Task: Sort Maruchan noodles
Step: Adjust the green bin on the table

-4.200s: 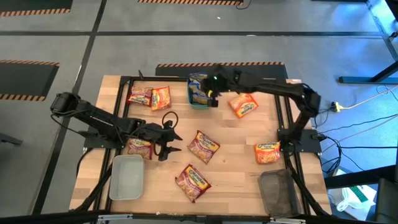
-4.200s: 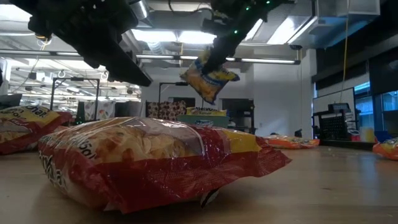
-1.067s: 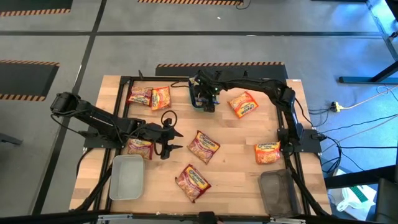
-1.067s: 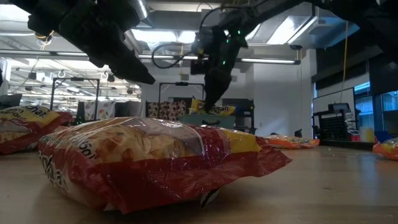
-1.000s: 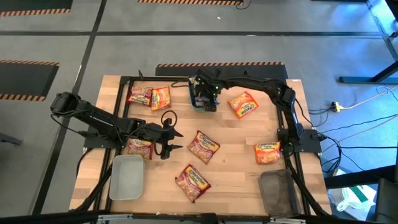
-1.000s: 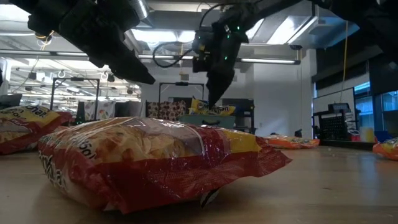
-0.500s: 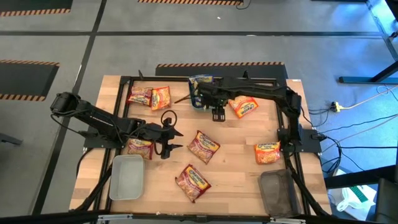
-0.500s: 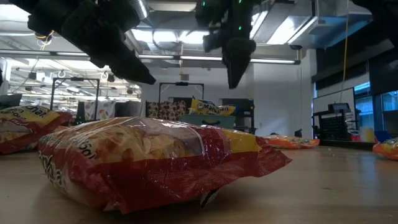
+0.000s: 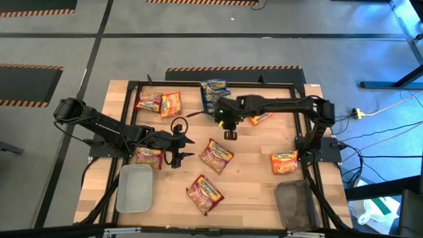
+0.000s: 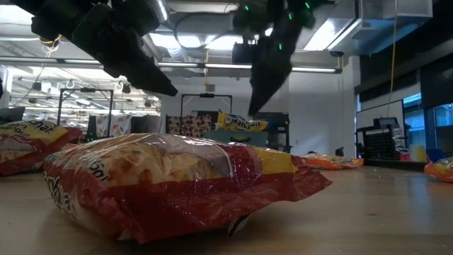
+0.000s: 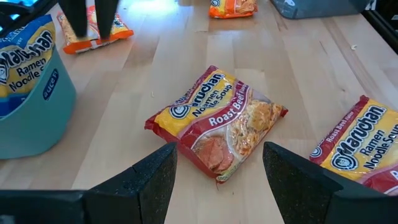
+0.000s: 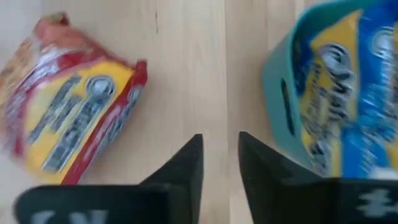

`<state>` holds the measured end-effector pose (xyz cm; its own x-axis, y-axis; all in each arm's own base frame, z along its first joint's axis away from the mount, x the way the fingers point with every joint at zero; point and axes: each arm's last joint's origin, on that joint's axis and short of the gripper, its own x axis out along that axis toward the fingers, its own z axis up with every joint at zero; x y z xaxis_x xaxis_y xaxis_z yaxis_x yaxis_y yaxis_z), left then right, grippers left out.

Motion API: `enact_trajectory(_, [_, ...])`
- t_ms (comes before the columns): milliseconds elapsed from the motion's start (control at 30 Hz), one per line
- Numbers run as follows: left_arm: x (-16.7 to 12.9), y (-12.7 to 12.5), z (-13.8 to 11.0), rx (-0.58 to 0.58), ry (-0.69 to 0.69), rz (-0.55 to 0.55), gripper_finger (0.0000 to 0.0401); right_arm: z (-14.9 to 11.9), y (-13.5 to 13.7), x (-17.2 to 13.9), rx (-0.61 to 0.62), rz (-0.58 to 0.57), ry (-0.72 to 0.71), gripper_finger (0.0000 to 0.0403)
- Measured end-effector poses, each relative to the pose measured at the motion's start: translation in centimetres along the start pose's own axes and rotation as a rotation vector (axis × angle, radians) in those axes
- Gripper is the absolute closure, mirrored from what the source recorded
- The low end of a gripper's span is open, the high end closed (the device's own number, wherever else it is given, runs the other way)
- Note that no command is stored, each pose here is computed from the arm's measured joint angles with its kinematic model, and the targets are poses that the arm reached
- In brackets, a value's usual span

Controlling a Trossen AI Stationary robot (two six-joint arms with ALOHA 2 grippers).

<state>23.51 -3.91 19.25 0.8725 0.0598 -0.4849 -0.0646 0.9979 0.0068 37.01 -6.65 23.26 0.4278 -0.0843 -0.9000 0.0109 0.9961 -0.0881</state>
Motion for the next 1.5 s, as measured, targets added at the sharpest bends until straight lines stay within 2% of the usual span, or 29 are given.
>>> enact_trajectory(133, [0.0,0.0,0.0,0.001,0.001,0.000,0.0169,-2.3,0.5,3.3,0.001,-0.013,-0.070,0.0365])
enact_trajectory(300, [0.0,0.0,0.0,0.001,0.001,0.000,0.0169,-3.6,0.7,5.1,-0.005,-0.031,-0.158,0.0400])
enact_trajectory(567, [0.0,0.0,0.0,-0.001,0.000,0.000,0.0169,-3.6,0.7,7.0,-0.046,-0.085,-0.273,0.0398])
enact_trajectory(767, [0.0,0.0,0.0,-0.005,0.001,0.000,0.0169,-3.2,0.1,8.6,-0.066,-0.191,-0.324,0.0402])
enact_trajectory(933, [0.0,0.0,0.0,-0.005,0.001,0.000,0.0169,-2.8,-0.6,8.6,-0.062,-0.223,-0.378,0.0402])
enact_trajectory(1200, [0.0,0.0,0.0,0.000,0.000,0.000,0.0169,-2.9,-2.6,8.6,-0.024,-0.251,-0.417,0.0402])
enact_trajectory(1300, [0.0,0.0,0.0,-0.001,0.000,0.000,0.0169,-2.9,-3.2,8.9,-0.018,-0.228,-0.447,0.0402])
enact_trajectory(1500, [0.0,0.0,0.1,-0.004,-0.009,-0.001,0.0169,-2.5,-3.6,10.0,-0.015,-0.236,-0.501,0.0402])
